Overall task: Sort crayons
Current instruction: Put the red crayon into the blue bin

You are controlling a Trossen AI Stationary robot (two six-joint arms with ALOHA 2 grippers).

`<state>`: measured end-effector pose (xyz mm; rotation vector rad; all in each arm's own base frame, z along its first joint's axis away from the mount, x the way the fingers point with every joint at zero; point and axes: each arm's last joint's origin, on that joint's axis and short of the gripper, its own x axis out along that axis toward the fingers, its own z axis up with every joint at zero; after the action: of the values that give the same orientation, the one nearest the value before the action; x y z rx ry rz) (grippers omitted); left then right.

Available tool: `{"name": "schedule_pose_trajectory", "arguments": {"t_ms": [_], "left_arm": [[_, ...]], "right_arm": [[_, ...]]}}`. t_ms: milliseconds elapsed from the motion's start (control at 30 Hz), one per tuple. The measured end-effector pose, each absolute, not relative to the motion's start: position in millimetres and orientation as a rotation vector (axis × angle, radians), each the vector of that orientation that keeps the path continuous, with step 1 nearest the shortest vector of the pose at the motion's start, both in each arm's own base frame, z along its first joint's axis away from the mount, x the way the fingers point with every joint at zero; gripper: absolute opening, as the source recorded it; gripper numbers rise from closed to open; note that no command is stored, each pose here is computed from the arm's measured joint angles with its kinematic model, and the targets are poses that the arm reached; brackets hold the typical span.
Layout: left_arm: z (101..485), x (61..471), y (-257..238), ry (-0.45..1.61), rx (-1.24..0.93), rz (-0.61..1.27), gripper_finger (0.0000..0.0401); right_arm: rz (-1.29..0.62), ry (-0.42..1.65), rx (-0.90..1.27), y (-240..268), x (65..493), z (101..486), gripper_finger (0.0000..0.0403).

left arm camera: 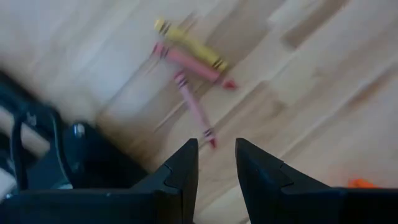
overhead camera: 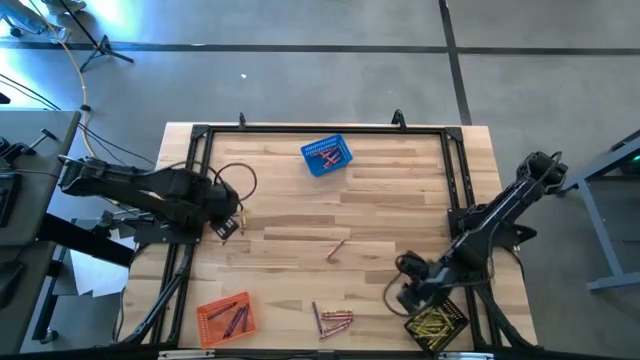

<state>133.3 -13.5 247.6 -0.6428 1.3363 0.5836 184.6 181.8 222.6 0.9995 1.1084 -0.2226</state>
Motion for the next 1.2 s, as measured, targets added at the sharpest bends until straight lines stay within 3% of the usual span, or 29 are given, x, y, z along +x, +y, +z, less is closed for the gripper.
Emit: {"name": "schedule_pose_trajectory", "arguments": {"t_ms": [133,367,700,967,1200], "left_arm": [[222,126,-19,1.398,-0.683,0.688,0.0094],[219,131,-24,1.300,-0.676,0.761,0.0094],[204,142,-36,1.367,-0.625,0.809,0.0095],[190,151,-42,1.491,-0.560,0.799,0.0126],[181,167,-46,1.444,-0.599,0.776,0.0153]], "right_arm": [[-0.239,1.027,0.897,164,200,223,0.0106],[-0.150,1.041,0.685,130,223,222,0.0106],[-0.268,1.113,0.647,89,232,216,0.0106],[-0.234,1.111,0.560,75,237,216,0.0106],[-0.205,1.119,0.519,68,239,216,0.0106]]}}
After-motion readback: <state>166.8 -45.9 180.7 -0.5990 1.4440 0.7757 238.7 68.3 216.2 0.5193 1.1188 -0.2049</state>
